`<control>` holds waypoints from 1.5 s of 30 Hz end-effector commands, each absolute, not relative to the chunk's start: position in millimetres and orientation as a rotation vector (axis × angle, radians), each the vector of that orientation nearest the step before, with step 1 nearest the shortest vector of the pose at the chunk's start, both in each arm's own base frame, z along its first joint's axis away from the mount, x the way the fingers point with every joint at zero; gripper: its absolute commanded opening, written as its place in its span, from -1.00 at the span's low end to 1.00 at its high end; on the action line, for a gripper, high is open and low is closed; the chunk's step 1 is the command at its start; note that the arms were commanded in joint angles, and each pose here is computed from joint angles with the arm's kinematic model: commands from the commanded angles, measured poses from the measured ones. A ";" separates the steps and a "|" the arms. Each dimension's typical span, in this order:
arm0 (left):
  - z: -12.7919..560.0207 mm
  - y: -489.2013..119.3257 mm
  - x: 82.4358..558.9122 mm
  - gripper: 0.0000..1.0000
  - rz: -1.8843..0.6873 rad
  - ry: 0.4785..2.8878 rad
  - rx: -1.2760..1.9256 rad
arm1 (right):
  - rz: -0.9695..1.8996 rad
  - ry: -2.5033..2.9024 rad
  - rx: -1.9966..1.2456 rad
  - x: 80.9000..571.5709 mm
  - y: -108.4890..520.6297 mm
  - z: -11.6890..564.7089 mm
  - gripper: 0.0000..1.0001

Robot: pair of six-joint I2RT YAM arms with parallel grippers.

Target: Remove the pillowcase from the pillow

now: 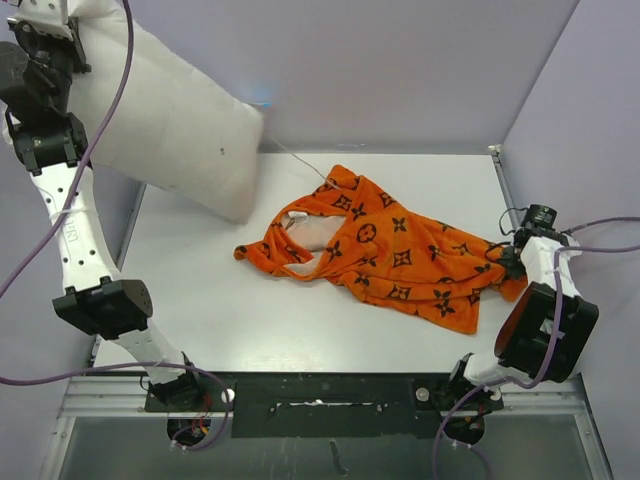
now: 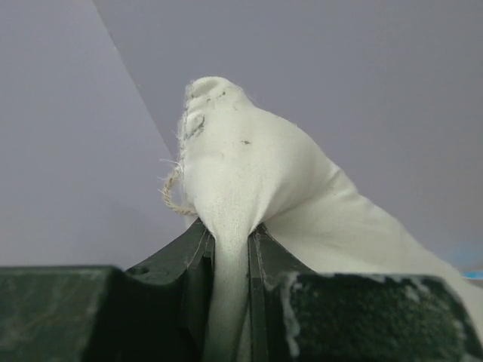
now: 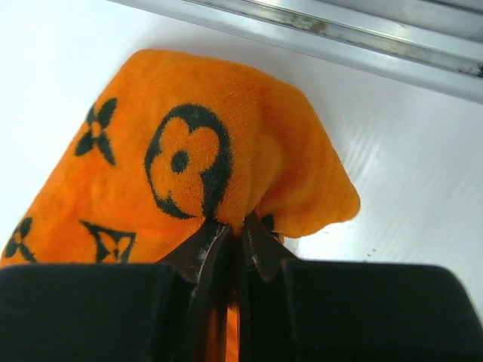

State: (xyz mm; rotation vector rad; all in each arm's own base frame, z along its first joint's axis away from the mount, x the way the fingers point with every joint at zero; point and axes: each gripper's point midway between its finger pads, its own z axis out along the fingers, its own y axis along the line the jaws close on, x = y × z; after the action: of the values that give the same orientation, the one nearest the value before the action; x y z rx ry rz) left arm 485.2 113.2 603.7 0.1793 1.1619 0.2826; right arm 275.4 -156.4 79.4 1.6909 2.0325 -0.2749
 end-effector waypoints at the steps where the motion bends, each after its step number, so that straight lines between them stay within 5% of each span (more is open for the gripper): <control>1: 642.0 52.8 436.3 -1.00 0.112 1.041 0.366 | -0.273 1.972 1.373 338.6 -162.5 130.3 -0.96; 9: 574.9 -87.8 416.4 -1.00 -0.168 1.100 0.723 | -0.274 2.000 0.839 400.3 -93.9 196.8 -0.70; 15: 624.1 -114.8 382.0 -1.00 -0.270 1.007 0.737 | -0.305 2.000 0.611 408.4 -48.4 220.7 0.21; 19: 652.3 -130.9 349.9 -1.00 -0.323 0.926 0.768 | -0.216 2.012 0.602 404.3 -33.5 217.5 0.48; 29: 625.5 -137.4 347.7 -1.00 -0.236 0.956 0.817 | 0.286 2.065 0.043 398.8 142.4 187.4 0.30; 35: 655.8 -101.8 370.7 -1.00 0.016 0.936 0.693 | 0.514 2.154 -0.335 370.2 241.8 136.9 0.19; 42: 712.9 -72.6 369.7 -1.00 0.209 0.789 0.579 | 0.593 2.302 -0.491 351.7 292.9 70.6 0.25; 45: 722.0 -74.2 365.0 -1.00 0.216 0.755 0.577 | 0.493 2.447 -0.397 356.5 275.6 41.3 0.12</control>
State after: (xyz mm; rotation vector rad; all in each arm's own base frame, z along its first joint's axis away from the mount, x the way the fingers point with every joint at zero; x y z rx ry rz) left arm 416.3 -93.7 620.9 0.6786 1.0889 0.0248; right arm 336.2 274.9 37.4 -0.4703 2.4219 0.5114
